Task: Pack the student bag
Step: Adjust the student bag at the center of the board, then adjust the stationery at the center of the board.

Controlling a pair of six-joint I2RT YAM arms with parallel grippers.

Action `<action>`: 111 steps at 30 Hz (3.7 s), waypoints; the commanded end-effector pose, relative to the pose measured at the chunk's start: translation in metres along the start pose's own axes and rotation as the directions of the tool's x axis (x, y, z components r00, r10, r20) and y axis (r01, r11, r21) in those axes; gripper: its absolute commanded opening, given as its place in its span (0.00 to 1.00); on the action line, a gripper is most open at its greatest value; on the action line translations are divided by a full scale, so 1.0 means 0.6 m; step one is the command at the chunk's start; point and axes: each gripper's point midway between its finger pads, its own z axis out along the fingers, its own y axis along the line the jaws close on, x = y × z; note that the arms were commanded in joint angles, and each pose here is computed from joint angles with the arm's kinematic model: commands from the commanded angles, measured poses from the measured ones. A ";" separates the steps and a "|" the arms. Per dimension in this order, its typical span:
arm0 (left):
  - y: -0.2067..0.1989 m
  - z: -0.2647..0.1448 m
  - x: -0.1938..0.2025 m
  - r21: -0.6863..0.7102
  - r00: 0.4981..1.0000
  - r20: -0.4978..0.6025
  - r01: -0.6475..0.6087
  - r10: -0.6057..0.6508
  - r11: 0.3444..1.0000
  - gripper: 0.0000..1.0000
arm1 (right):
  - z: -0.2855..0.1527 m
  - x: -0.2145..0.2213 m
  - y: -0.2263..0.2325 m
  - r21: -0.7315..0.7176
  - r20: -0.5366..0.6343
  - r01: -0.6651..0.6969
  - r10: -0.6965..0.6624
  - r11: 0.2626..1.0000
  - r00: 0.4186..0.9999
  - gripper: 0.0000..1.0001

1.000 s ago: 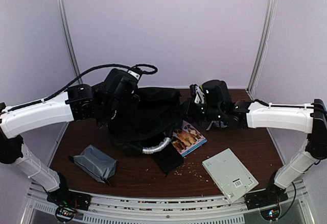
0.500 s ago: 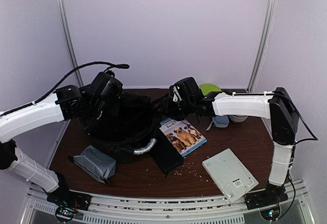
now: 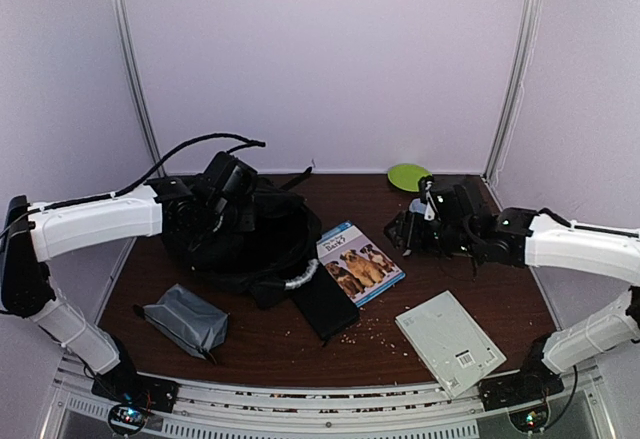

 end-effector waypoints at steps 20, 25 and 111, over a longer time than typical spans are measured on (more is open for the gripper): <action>-0.135 -0.126 0.059 0.367 0.999 0.013 -0.053 0.052 0.929 0.98 | -0.090 0.154 -0.297 0.275 0.096 -0.382 0.370 0.882 0.924 0.71; -0.161 -0.119 0.112 0.411 0.995 -0.036 -0.066 0.089 0.909 0.97 | -0.068 0.109 -0.278 0.266 0.137 -0.326 0.299 0.907 0.944 0.71; 0.060 -0.183 0.103 0.236 0.989 0.142 0.003 -0.038 0.972 0.95 | 0.108 0.008 -0.075 0.313 -0.121 -0.144 0.190 0.939 0.974 0.00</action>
